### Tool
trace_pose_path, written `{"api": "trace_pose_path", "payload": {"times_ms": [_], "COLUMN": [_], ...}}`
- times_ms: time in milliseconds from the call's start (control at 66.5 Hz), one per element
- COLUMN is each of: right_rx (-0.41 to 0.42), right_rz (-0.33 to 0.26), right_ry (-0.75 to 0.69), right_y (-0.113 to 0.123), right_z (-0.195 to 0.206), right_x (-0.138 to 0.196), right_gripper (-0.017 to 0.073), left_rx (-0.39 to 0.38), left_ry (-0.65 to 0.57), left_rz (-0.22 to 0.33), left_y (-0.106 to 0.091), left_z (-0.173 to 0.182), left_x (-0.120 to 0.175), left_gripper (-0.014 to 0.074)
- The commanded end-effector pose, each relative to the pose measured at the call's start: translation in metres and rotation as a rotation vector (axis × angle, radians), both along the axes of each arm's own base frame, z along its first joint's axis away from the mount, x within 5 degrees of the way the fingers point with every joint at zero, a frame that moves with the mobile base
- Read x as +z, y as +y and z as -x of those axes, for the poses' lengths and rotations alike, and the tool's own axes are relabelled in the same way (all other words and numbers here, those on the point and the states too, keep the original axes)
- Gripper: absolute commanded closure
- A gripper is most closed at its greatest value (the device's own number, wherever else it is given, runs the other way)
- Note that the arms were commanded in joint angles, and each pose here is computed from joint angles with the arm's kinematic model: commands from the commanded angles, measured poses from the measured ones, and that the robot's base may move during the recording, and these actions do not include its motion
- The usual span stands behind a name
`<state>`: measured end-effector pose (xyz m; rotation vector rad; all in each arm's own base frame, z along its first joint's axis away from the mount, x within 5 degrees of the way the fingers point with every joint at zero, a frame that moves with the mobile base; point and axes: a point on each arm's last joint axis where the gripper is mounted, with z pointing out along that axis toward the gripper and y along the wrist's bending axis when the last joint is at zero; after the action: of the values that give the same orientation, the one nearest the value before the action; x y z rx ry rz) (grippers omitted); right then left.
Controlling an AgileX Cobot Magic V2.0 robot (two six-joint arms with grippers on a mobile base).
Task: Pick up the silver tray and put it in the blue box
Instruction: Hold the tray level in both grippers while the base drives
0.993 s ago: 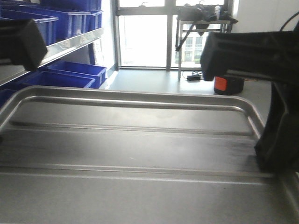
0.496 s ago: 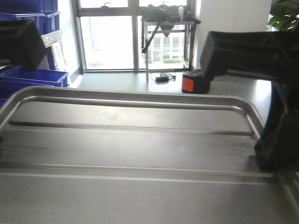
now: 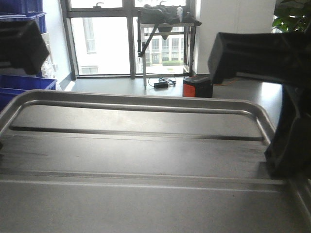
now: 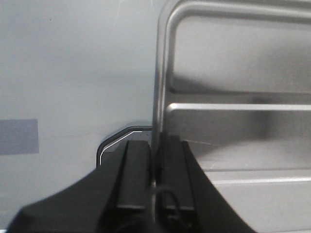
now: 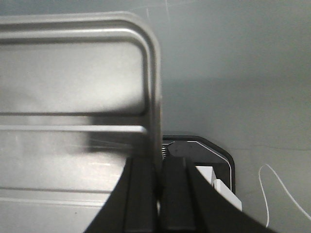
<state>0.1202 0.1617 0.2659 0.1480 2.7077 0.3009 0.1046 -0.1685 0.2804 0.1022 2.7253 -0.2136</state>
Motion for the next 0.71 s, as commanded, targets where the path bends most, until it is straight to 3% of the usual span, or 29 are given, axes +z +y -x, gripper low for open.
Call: {"api": "trace_pose_path", "payload": {"times_ms": [0,692], "right_rx": [0.006,0.004], "right_rz": [0.014,0.019], "right_ry": [-0.056,-0.054], "right_y": [-0.005,-0.0055], "right_z": [-0.0022,-0.002], "right_x": [0.0114,0.0112], "right_gripper": [0.05,0.05], "left_rx": [0.003,0.004], "left_ry": [-0.037,-0.037], "left_rz": [-0.022,-0.024], "left_y": [0.0061,0.0063], "left_z": [-0.0001,-0.0001], "left_x": [0.0097,0.0097], "left_gripper": [0.0608,0.0608]}}
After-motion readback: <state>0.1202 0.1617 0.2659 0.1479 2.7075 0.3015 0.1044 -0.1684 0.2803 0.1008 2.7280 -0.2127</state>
